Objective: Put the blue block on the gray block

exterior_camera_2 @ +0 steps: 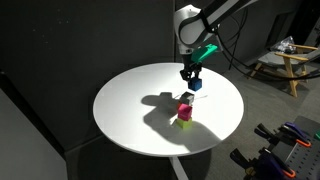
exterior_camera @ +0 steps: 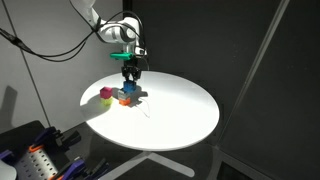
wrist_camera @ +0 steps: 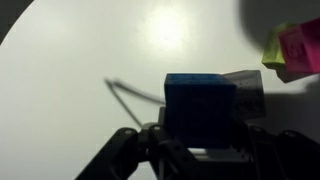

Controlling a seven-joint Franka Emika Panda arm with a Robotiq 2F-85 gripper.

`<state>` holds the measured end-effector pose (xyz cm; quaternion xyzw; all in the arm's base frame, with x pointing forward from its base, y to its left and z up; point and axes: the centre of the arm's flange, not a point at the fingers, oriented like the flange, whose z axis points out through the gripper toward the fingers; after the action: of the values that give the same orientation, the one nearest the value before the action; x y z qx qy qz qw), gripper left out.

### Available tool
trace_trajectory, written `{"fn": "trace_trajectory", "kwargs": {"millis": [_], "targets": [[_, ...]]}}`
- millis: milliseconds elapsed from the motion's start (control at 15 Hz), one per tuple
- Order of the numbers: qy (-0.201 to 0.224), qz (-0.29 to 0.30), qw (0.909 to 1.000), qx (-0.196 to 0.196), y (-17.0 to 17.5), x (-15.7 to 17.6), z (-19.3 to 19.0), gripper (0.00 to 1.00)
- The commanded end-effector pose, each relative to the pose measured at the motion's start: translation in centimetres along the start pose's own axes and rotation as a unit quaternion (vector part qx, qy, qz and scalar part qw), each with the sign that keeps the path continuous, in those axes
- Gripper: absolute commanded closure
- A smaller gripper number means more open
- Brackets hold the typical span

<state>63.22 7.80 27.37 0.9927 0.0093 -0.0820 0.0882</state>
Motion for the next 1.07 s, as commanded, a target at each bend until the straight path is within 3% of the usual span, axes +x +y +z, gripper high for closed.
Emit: {"fn": "trace_trajectory", "kwargs": {"millis": [0,600,1000], "targets": [[-0.003,-0.009,0.9999,-0.013,-0.6,-0.1,-0.9,0.69],[0.004,-0.018,0.9993,0.033,-2.2,-0.1,-0.8,0.69],[0.012,-0.015,0.9989,0.043,-2.5,0.0,-0.8,0.69]]}}
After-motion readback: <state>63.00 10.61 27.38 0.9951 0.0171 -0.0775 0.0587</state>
